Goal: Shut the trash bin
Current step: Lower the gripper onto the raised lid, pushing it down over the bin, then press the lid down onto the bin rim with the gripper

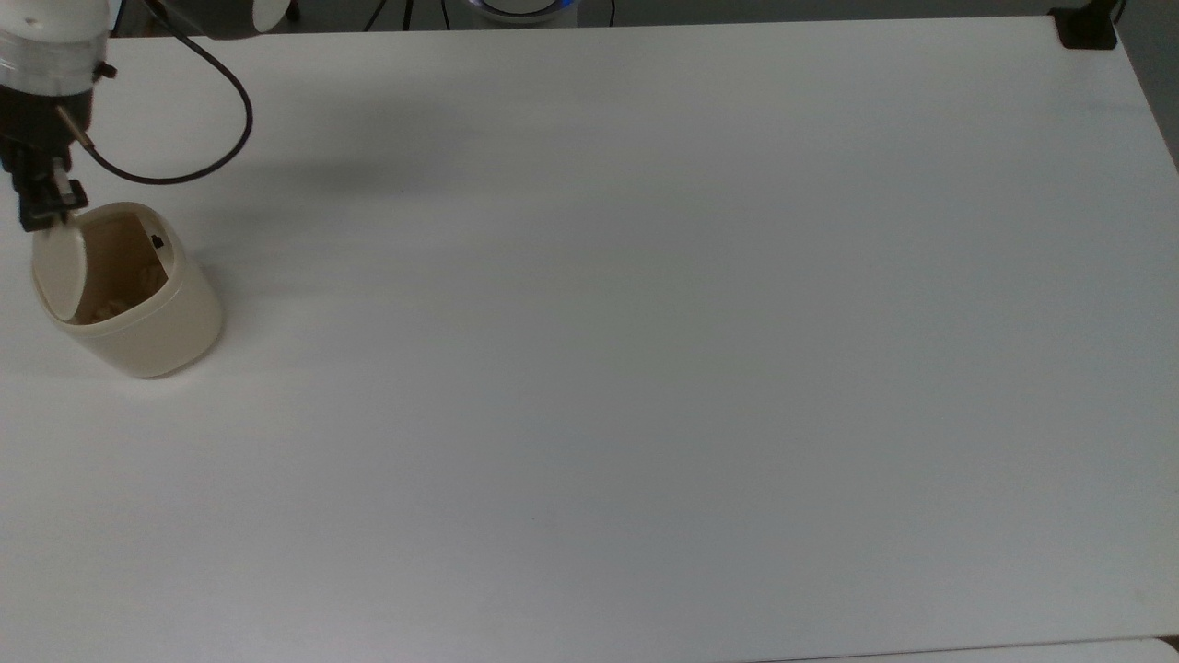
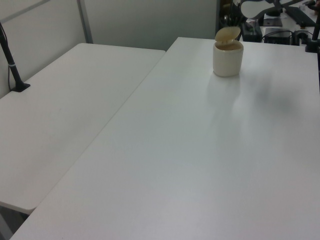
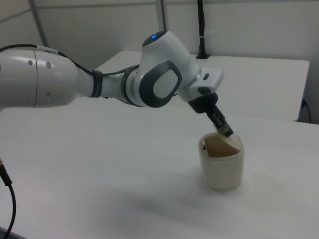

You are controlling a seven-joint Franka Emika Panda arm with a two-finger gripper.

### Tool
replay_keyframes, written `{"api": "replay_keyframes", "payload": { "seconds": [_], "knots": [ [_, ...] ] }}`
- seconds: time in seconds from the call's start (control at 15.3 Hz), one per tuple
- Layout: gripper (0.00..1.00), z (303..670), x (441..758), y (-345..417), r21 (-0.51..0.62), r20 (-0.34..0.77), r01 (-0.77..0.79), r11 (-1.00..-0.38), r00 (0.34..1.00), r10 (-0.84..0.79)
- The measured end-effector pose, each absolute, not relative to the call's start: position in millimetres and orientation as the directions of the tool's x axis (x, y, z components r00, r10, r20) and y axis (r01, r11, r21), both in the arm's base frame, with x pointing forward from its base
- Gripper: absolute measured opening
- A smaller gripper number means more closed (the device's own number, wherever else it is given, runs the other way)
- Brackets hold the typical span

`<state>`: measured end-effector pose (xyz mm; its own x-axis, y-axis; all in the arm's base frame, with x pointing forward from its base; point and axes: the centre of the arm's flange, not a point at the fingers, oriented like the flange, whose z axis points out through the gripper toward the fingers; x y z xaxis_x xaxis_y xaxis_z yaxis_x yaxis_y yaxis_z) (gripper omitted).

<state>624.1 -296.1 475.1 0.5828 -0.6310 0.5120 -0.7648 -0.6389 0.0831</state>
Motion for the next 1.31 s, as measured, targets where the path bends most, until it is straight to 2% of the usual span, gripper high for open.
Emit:
{"api": "replay_keyframes", "payload": {
  "seconds": [0.39, 0.92, 1.31],
  "knots": [
    [0.01, 434.4, 620.6, -282.7, 0.123, 0.445, -0.735, -0.667, 0.641, -0.625],
    [0.01, 430.8, 622.2, -278.9, 0.153, 0.44, -0.707, -0.69, 0.674, -0.593],
    [0.01, 426.6, 627.5, -267.7, 0.264, 0.441, -0.63, -0.731, 0.752, -0.489]
  ]
}}
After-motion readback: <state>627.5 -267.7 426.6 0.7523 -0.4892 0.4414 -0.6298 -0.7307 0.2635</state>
